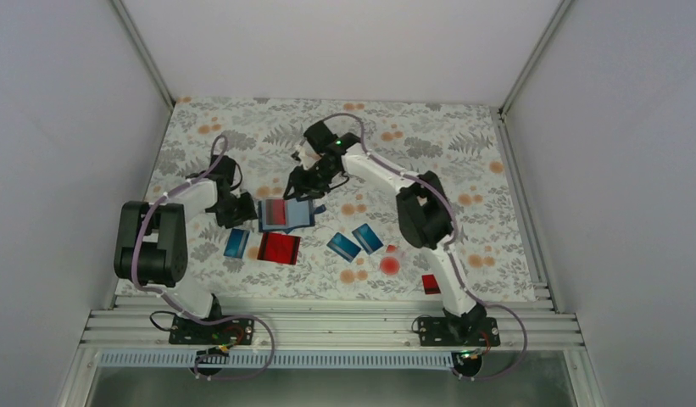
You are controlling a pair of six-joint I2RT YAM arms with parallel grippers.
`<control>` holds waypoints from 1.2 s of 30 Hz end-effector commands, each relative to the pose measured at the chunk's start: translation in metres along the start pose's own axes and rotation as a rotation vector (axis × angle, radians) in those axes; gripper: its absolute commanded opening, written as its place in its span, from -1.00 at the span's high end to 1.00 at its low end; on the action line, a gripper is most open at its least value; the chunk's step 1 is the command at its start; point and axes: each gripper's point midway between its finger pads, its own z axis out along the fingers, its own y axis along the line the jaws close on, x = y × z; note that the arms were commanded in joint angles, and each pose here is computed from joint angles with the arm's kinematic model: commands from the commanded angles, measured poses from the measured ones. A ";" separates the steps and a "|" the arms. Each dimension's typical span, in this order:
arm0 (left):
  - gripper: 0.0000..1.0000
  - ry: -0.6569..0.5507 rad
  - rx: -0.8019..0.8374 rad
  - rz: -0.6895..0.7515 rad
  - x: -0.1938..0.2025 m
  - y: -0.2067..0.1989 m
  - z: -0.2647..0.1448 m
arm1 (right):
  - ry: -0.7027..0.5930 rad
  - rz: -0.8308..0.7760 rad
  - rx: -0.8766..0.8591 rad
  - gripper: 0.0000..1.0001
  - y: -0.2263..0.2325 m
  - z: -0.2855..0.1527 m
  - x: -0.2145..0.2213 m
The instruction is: Put the credit cards into the card holder
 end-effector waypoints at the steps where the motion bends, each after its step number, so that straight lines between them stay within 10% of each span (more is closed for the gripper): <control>1: 0.03 -0.040 -0.066 -0.016 -0.004 0.005 -0.027 | -0.127 -0.011 0.095 0.03 -0.006 -0.060 -0.001; 20: -0.12 -0.122 0.110 0.304 0.038 -0.136 -0.056 | -0.431 0.877 0.699 -0.36 -0.227 -0.221 0.201; 36: -0.04 -0.082 0.169 0.431 0.070 -0.172 -0.056 | -0.652 1.289 0.666 -0.22 -0.308 -0.226 0.280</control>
